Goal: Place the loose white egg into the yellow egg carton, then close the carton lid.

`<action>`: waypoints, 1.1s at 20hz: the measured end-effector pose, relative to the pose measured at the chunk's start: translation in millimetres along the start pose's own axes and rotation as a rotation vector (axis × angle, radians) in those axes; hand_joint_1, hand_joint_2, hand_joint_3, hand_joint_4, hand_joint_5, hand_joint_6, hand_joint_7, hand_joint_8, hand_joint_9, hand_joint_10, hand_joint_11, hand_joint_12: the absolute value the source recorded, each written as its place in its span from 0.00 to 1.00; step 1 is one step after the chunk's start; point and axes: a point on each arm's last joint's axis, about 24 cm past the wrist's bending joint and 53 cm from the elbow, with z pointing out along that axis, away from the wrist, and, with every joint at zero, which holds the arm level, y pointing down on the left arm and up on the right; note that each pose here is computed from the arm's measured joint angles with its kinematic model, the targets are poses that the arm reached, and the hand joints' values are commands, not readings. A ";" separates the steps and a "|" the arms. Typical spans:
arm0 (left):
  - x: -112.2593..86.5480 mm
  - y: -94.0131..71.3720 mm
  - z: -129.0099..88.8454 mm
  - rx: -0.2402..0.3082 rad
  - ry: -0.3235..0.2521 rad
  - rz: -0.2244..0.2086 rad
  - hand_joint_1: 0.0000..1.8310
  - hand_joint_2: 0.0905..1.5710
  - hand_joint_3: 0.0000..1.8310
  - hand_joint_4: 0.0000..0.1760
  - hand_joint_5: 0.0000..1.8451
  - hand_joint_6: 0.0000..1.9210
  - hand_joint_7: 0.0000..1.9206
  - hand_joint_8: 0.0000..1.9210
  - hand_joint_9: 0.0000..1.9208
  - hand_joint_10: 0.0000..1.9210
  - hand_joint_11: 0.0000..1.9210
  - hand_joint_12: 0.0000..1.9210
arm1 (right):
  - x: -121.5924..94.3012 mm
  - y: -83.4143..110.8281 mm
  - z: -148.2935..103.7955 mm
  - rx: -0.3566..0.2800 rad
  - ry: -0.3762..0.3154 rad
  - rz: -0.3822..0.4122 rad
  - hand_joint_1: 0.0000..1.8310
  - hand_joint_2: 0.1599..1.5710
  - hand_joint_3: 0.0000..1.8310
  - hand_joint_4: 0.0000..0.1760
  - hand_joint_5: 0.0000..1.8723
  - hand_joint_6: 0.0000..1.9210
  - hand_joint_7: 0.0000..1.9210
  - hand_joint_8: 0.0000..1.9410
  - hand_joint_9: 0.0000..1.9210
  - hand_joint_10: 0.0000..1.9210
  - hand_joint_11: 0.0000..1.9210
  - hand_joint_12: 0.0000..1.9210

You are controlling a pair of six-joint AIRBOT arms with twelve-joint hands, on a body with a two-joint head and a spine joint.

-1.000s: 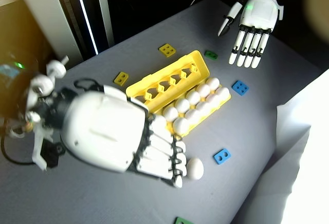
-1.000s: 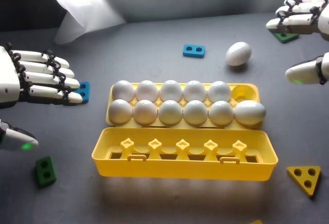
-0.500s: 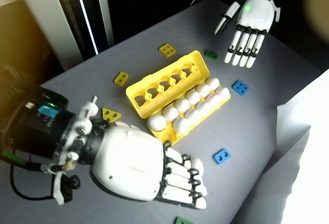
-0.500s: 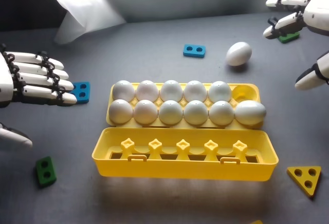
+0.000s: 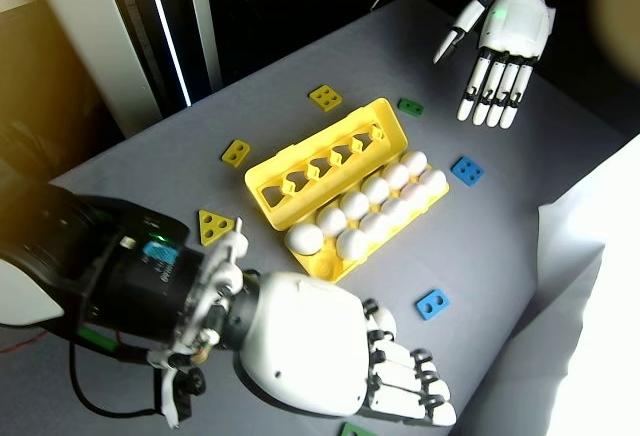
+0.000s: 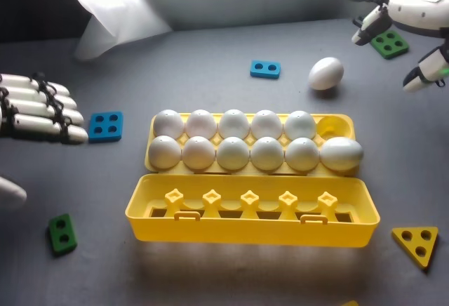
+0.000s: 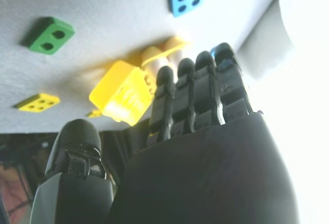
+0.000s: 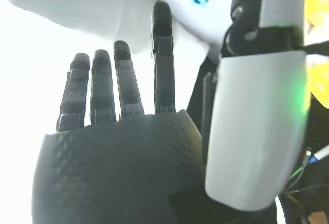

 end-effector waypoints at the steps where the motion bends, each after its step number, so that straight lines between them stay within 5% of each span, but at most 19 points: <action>1: 8.7 -7.2 1.3 0.032 0.034 0.023 0.00 0.80 0.00 0.00 0.06 0.00 0.04 0.00 0.01 0.00 0.00 0.00 | -0.5 1.3 4.0 -0.001 -0.004 0.001 0.58 0.42 0.00 0.72 0.42 0.01 0.06 0.00 0.00 0.00 0.00 0.00; 2: 14.8 -11.7 2.6 0.054 0.049 0.023 0.00 0.80 0.00 0.00 0.05 0.00 0.02 0.00 0.00 0.00 0.00 0.00 | -3.0 2.9 5.6 -0.004 -0.009 0.003 0.59 0.42 0.00 0.63 0.41 0.00 0.07 0.00 0.00 0.00 0.00 0.00; 3: 23.9 -18.2 4.1 0.086 0.075 0.027 0.00 0.80 0.00 0.00 0.05 0.00 0.03 0.00 0.01 0.00 0.00 0.00 | -4.6 6.6 7.2 -0.012 -0.015 0.005 0.59 0.42 0.00 0.74 0.41 0.00 0.06 0.00 0.00 0.00 0.00 0.00; 5: 28.2 -28.6 3.4 0.132 0.089 0.030 0.00 0.80 0.00 0.00 0.06 0.01 0.04 0.01 0.02 0.01 0.01 0.00 | -6.5 15.1 11.5 -0.027 -0.022 0.008 0.58 0.43 0.00 0.74 0.41 0.00 0.07 0.00 0.00 0.00 0.00 0.00; 6: 29.2 -32.1 2.3 0.148 0.092 0.029 0.00 0.80 0.00 0.00 0.06 0.00 0.04 0.01 0.02 0.01 0.01 0.00 | -8.1 18.0 13.3 -0.032 -0.026 0.010 0.58 0.43 0.00 0.63 0.44 0.01 0.10 0.00 0.00 0.00 0.00 0.00; 9: 57.6 -41.8 -7.0 0.209 0.166 0.071 0.00 0.79 0.00 0.00 0.12 0.00 0.08 0.00 0.06 0.01 0.04 0.02 | -13.6 22.8 22.3 -0.040 -0.045 0.013 0.56 0.44 0.00 0.67 0.46 0.00 0.09 0.00 0.00 0.00 0.00 0.00; 10: 70.5 -43.3 -11.0 0.225 0.205 0.092 0.00 0.79 0.00 0.00 0.09 0.00 0.07 0.00 0.04 0.00 0.02 0.02 | -12.9 21.1 25.4 -0.035 -0.045 0.012 0.54 0.45 0.00 0.80 0.45 0.00 0.07 0.00 0.00 0.00 0.00 0.00; 17: 77.5 -39.6 -6.2 0.238 0.222 0.070 0.00 0.80 0.00 0.00 0.09 0.01 0.07 0.01 0.05 0.00 0.03 0.02 | 0.7 35.9 39.4 -0.060 -0.023 -0.032 0.53 0.43 0.00 0.87 0.44 0.00 0.10 0.01 0.00 0.00 0.00 0.00; 18: 73.8 -37.7 -5.2 0.229 0.212 0.066 0.00 0.80 0.00 0.00 0.10 0.01 0.08 0.01 0.05 0.01 0.03 0.03 | -1.0 35.5 39.8 -0.062 -0.030 -0.033 0.51 0.43 0.00 0.96 0.44 0.00 0.08 0.00 0.00 0.00 0.00 0.00; 19: 70.9 -36.9 -4.3 0.224 0.203 0.058 0.00 0.80 0.00 0.00 0.08 0.00 0.06 0.00 0.03 0.00 0.01 0.02 | -1.6 35.0 41.7 -0.061 -0.034 -0.033 0.51 0.43 0.00 0.89 0.44 0.00 0.08 0.00 0.00 0.00 0.00 0.00; 20: 68.9 -35.8 -3.3 0.217 0.199 0.055 0.00 0.80 0.00 0.00 0.10 0.01 0.08 0.01 0.05 0.01 0.02 0.02 | -1.9 34.4 43.1 -0.060 -0.037 -0.034 0.54 0.42 0.00 0.65 0.44 0.00 0.07 0.00 0.00 0.00 0.00 0.00; 22: 63.7 -34.4 -0.8 0.207 0.185 0.053 0.00 0.80 0.00 0.00 0.12 0.00 0.09 0.00 0.06 0.00 0.02 0.03 | -0.9 35.2 47.1 -0.059 -0.038 -0.035 0.54 0.43 0.00 0.62 0.43 0.00 0.07 0.00 0.00 0.00 0.00 0.00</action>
